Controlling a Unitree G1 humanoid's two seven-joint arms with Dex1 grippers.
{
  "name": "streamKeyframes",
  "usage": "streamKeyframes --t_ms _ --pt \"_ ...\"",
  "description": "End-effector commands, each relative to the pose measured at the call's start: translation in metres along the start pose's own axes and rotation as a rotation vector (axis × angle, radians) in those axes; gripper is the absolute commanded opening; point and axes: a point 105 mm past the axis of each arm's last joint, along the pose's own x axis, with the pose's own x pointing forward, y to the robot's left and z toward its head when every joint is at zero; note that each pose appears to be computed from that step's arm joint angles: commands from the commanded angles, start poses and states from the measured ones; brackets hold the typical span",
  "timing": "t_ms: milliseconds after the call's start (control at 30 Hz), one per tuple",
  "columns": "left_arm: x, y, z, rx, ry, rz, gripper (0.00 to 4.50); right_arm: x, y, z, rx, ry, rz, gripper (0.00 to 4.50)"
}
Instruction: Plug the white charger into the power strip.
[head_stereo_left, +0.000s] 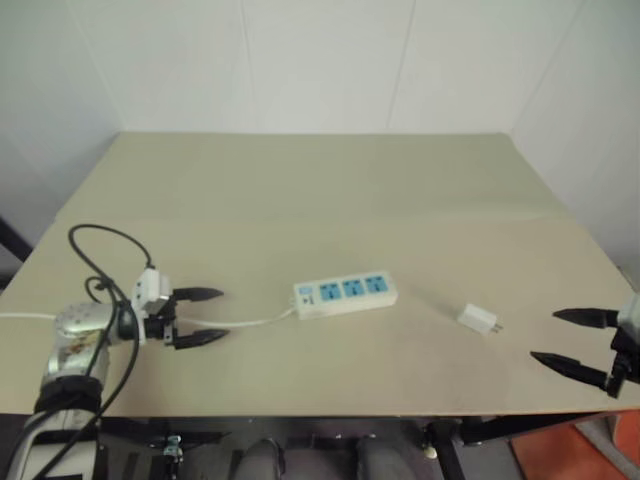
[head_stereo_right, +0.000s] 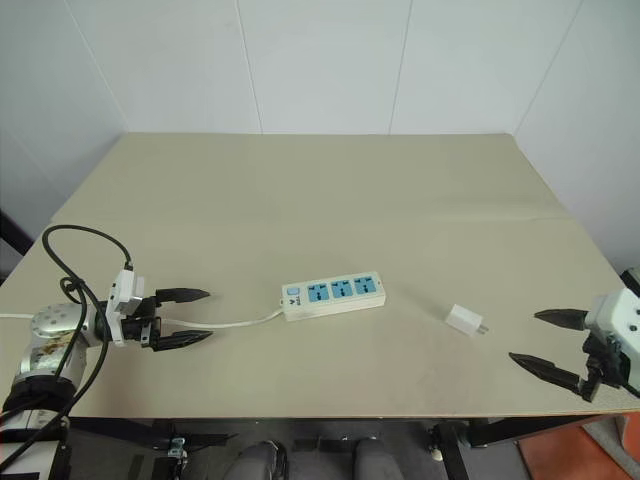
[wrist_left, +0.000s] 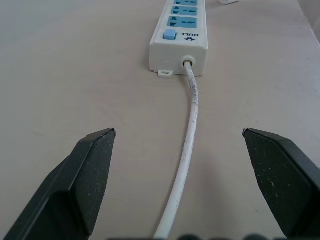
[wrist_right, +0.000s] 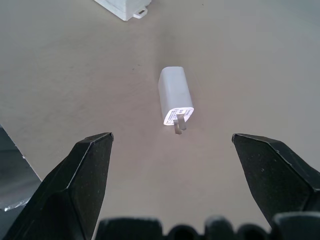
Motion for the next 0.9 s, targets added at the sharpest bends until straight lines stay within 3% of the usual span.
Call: streamKeyframes --t_ms 33,400,600,700,833,900 --pt "0.001 0.004 0.010 0.035 -0.018 -0.008 4.45 -0.008 -0.004 0.011 -0.026 -0.028 -0.039 4.50" --pt "0.004 0.004 0.010 0.028 -0.014 -0.013 4.45 -0.006 -0.003 0.009 -0.023 -0.017 -0.041 4.50" --pt "0.005 0.002 0.003 0.034 0.045 -0.022 4.45 -0.006 -0.002 0.008 -0.021 -0.008 -0.031 4.50" --pt "0.007 0.001 -0.005 0.066 0.144 -0.043 4.45 -0.004 -0.001 0.009 -0.024 -0.009 -0.027 4.50" --pt "0.023 0.001 -0.002 0.031 0.106 -0.058 4.45 -0.001 -0.001 0.014 -0.027 -0.027 -0.029 4.50" --pt "0.030 0.000 -0.008 0.050 0.171 -0.087 4.45 0.002 -0.002 0.017 -0.031 -0.031 -0.033 4.50"
